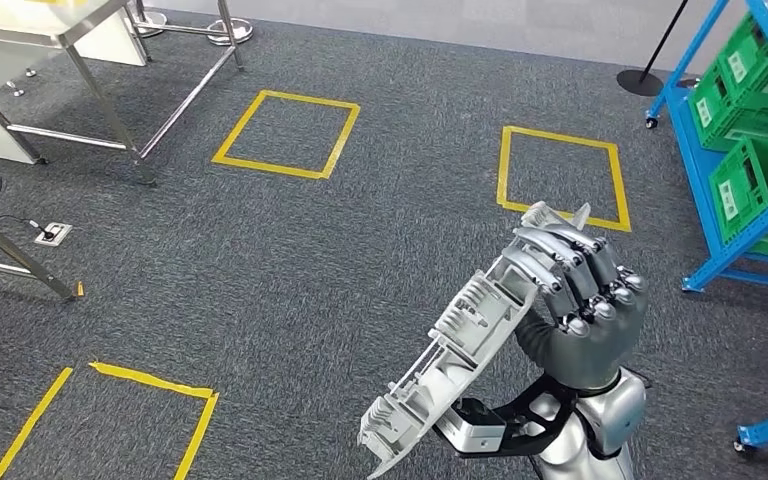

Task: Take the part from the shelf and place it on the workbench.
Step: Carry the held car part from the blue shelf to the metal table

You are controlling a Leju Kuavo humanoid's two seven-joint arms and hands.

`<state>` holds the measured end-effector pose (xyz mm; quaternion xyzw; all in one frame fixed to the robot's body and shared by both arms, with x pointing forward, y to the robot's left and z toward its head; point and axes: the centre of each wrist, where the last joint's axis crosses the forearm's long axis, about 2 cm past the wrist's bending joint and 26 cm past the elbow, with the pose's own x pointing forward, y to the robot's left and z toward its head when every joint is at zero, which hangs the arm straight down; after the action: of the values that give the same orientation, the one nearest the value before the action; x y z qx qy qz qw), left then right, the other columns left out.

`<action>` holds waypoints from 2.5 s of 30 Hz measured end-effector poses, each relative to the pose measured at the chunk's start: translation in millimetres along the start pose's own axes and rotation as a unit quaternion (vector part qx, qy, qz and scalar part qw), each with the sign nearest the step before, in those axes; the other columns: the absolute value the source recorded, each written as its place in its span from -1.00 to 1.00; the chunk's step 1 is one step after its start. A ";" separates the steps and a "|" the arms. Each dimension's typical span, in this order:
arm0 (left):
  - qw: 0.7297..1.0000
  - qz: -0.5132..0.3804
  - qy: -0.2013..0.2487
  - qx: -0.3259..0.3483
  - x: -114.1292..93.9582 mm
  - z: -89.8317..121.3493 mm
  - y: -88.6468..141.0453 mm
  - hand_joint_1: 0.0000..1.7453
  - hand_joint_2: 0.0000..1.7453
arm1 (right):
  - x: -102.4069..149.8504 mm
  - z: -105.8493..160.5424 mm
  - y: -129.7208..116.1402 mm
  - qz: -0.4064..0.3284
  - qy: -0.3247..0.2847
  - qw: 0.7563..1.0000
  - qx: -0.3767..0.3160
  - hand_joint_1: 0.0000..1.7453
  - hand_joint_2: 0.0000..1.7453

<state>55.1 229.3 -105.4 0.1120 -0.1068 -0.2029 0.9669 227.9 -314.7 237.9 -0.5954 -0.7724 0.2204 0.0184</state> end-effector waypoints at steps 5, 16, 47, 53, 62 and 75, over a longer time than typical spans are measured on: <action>1.000 -0.005 -0.024 0.018 1.5 0.5 -0.5 -1.00 1.00 | -0.9 -0.7 -1.3 -0.001 0.003 1.000 -0.005 1.00 1.00; 0.999 -0.019 -0.026 0.031 3.4 0.8 -0.8 -1.00 1.00 | -0.1 1.7 -2.6 0.001 0.003 1.000 0.000 1.00 1.00; 0.999 -0.019 -0.019 0.036 1.5 0.7 -0.2 -1.00 1.00 | 5.7 -3.2 2.9 -0.021 0.010 1.000 -0.013 1.00 1.00; 0.999 -0.017 -0.028 0.043 2.5 0.6 0.3 -1.00 1.00 | 6.3 -5.4 3.9 -0.023 0.008 1.000 -0.017 1.00 1.00; 0.998 -0.011 -0.036 0.048 6.1 1.7 -2.4 -1.00 1.00 | 4.9 -13.8 11.9 -0.028 0.005 0.999 -0.027 1.00 1.00; 0.997 0.010 -0.045 0.068 6.3 3.9 -7.2 -1.00 1.00 | 2.9 -10.1 20.3 -0.047 0.014 0.999 -0.023 1.00 1.00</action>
<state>57.1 219.7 -102.6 0.1675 -0.1653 -0.1908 0.9530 248.5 -304.9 239.0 -0.5618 -0.8039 0.1934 0.0257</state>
